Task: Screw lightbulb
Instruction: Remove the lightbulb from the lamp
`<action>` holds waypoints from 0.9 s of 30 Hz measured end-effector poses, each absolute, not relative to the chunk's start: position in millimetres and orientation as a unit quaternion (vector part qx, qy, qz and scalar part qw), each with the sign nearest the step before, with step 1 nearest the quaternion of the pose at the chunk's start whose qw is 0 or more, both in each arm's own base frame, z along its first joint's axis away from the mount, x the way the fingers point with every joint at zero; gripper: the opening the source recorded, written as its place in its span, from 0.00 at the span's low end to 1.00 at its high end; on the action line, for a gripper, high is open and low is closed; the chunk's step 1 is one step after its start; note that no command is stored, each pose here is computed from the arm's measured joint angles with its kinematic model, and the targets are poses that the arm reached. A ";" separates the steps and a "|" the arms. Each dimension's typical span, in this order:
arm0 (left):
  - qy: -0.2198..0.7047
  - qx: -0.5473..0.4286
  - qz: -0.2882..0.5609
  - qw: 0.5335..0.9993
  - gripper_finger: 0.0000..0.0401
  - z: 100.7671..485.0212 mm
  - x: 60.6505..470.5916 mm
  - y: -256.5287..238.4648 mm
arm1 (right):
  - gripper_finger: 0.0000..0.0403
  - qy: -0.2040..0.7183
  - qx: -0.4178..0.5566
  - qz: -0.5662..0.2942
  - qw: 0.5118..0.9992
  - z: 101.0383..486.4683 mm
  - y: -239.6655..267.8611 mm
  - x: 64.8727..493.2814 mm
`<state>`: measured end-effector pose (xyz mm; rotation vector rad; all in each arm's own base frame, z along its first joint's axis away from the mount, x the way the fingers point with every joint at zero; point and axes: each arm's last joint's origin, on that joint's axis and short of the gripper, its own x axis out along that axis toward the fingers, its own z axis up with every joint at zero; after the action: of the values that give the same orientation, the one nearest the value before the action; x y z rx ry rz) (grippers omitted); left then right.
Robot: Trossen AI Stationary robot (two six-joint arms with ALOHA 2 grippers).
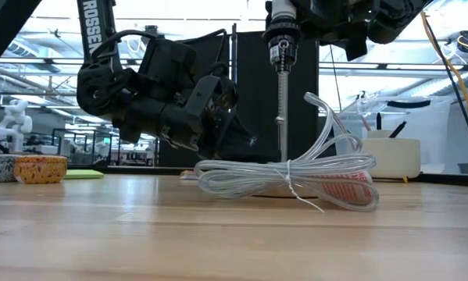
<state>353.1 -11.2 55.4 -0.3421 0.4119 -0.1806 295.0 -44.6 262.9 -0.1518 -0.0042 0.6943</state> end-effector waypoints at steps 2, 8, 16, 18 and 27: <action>0.203 -0.169 -0.087 0.960 0.00 55.4 353.1 -11.2 | 0.43 -0.002 -0.070 0.329 0.942 264.0 -44.8 295.7; 0.203 -0.169 -0.087 0.961 0.00 55.4 353.1 -11.0 | 0.55 -0.006 -0.059 0.308 0.949 269.1 -42.3 296.8; 0.203 -0.168 -0.087 0.961 0.00 55.5 353.1 -11.9 | 0.66 0.006 -0.044 0.292 0.955 268.8 -43.0 296.5; 0.203 -0.168 -0.087 0.961 0.00 55.5 353.1 -11.9 | 0.66 0.007 -0.040 0.293 0.955 268.9 -42.9 296.2; 0.202 -0.168 -0.088 0.961 0.00 55.5 353.1 -11.9 | 0.66 0.026 -0.041 0.295 0.954 281.2 -39.3 279.7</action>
<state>353.1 -11.9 55.5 -0.3405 0.4103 -0.1774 279.7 -39.3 281.2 -0.0840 0.0523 0.6002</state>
